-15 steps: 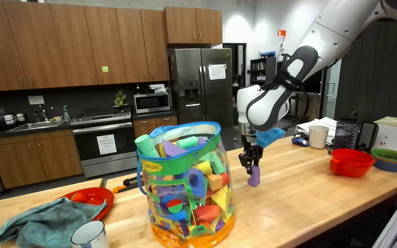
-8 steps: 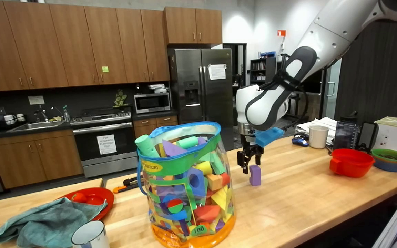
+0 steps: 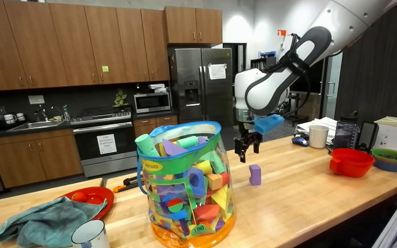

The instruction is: Remove a purple block from the clear bag and put it on the table

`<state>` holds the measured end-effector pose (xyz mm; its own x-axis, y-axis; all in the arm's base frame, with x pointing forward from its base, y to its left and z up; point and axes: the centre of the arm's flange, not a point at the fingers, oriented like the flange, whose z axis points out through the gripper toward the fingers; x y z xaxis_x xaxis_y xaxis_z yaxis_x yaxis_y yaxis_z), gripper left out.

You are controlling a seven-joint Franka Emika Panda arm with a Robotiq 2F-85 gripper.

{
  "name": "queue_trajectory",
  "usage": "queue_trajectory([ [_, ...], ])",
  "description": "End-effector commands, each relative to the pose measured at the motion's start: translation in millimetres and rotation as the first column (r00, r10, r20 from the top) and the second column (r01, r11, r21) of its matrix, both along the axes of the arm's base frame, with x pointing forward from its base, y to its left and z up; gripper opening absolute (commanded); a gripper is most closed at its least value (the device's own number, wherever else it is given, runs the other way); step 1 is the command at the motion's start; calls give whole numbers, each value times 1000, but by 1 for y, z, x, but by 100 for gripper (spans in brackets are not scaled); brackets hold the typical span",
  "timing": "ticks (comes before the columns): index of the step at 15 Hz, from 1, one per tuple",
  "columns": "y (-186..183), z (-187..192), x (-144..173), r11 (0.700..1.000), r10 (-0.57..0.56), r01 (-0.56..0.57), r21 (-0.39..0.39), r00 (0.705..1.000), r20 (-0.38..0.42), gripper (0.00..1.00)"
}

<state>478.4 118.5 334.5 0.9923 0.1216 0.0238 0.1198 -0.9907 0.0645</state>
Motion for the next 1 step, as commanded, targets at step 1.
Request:
queue_trajectory([
  [1,0,5,-1,1000,0,0,-1,1000,5,100],
])
